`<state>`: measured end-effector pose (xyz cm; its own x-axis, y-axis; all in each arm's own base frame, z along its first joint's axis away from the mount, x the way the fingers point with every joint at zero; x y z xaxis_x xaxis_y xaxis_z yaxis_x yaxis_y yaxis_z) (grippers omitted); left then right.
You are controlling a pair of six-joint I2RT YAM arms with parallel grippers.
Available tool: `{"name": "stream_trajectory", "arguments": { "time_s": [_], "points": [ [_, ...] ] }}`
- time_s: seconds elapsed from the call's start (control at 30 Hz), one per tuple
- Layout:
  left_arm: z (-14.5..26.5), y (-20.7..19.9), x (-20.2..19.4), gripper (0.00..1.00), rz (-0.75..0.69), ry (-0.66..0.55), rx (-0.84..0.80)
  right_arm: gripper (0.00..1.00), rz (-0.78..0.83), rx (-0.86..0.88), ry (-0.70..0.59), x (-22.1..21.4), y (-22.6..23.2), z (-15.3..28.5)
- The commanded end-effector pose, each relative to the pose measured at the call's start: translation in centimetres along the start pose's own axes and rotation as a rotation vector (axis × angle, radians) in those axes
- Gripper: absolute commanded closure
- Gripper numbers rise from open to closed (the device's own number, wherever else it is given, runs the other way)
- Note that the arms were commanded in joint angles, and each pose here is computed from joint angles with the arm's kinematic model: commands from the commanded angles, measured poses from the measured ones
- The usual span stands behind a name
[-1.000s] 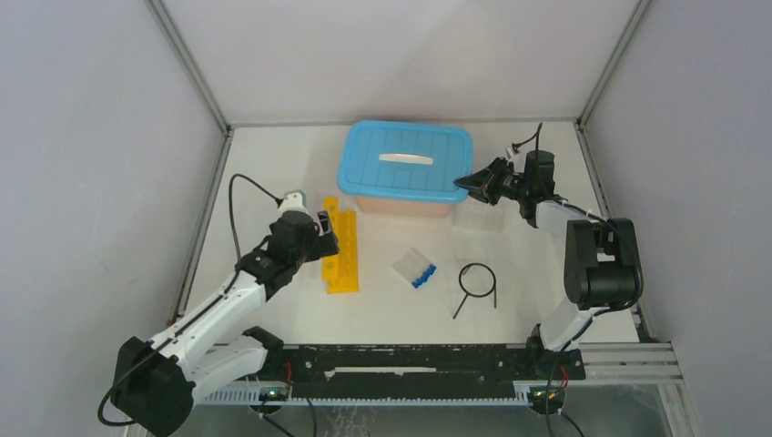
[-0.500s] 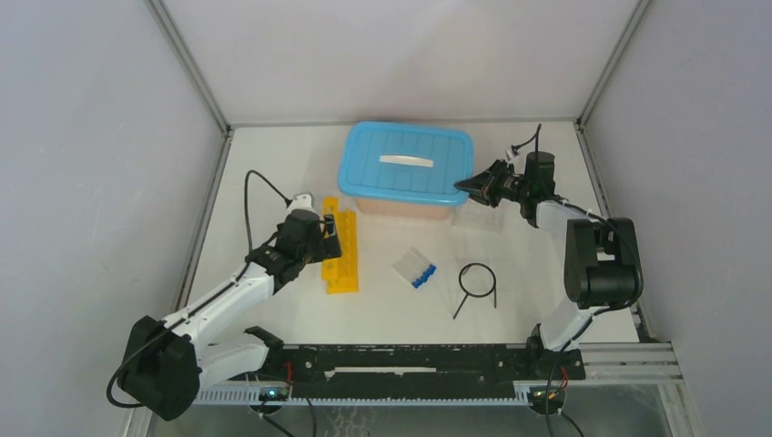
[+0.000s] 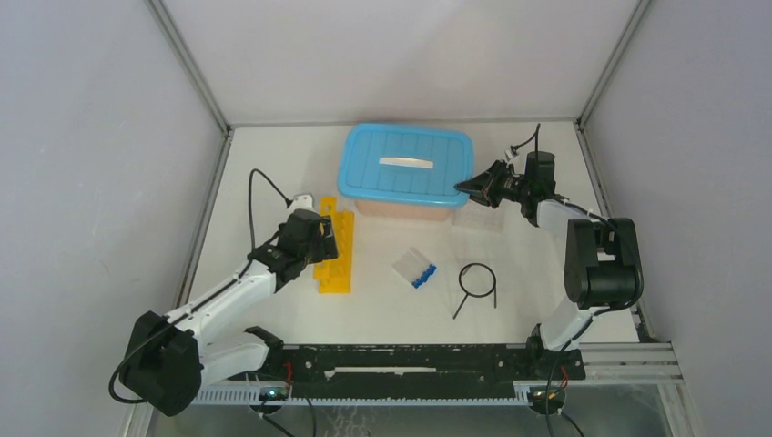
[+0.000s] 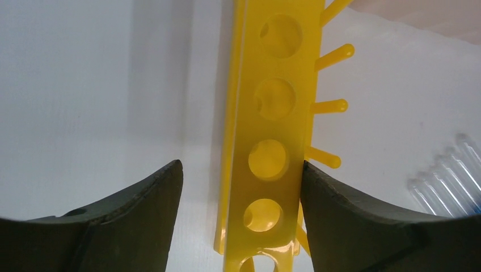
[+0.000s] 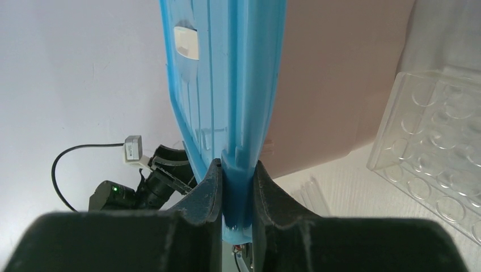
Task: Organize the chemistry lab equipment
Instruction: Move the test tube rack to the center of the board.
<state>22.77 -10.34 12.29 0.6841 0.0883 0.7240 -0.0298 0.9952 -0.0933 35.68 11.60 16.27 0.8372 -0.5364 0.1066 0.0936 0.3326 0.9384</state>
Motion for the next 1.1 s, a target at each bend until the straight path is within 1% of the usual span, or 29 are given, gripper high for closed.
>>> {"name": "stream_trajectory", "arguments": {
  "time_s": [0.0,0.23,0.4,0.63,0.9,0.93,1.07],
  "points": [
    [0.4,0.4,1.9,0.24,-0.013,-0.039,0.076,1.0,0.04,-0.02,0.012,-0.2,0.0,0.3],
    [0.9,1.2,2.1,0.26,-0.021,-0.03,0.146,1.0,0.037,-0.031,0.016,-0.2,-0.2,0.4],
    [1.1,1.3,1.8,0.27,-0.013,-0.029,0.14,1.0,0.032,-0.04,0.024,-0.3,-0.2,0.7],
    [1.2,0.9,1.8,0.27,0.01,-0.036,0.106,1.0,0.035,-0.047,0.048,-1.0,0.1,1.2],
    [1.5,1.0,2.0,0.26,0.014,-0.049,0.103,1.0,0.027,-0.063,0.08,-2.0,0.5,2.1],
    [1.6,1.1,2.0,0.27,0.012,-0.048,0.108,1.0,0.014,-0.07,0.06,-1.5,0.3,2.7],
    [1.8,1.3,2.0,0.26,0.013,-0.056,0.119,1.0,0.017,-0.078,0.058,-1.6,0.3,3.1]
  ]
}}
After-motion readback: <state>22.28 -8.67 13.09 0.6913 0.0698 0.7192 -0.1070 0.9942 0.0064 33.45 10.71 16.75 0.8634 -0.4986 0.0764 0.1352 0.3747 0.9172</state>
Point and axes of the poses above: each gripper's point midway between its finger pads, its own z axis back along the fingers, its own y axis along the line the jaws close on, x = y × z, the point moved 6 cm from there along z, back along the fingers, and after that the axes turned 4 degrees about -z, right-handed, at the moved point
